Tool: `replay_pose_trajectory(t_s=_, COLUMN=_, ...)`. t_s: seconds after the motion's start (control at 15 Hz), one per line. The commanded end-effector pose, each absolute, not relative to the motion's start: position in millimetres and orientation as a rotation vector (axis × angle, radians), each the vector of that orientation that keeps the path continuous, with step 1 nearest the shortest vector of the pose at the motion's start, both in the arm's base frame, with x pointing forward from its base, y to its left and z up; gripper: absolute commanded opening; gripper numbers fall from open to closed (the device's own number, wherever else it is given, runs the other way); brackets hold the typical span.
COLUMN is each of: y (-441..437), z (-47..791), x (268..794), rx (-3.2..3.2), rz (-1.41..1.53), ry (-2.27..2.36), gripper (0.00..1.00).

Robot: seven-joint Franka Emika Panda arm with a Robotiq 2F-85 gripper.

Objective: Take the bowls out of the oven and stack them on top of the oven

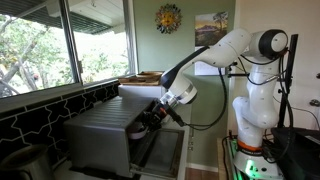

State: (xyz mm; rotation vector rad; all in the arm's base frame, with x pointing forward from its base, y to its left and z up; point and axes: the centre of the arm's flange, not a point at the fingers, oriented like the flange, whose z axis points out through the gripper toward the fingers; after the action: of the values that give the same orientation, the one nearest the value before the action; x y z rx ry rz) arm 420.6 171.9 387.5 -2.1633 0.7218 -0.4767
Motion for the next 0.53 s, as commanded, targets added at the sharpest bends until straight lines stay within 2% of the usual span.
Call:
replay_pose_trajectory(t_s=0.0, y=159, z=401, x=407, rx=-2.208, rz=-0.469, ry=0.687, gripper=0.04)
replay_pose_trajectory(t_s=0.47, y=138, z=427, x=376, rx=-2.372, rz=-0.412, ry=0.435, gripper=0.04)
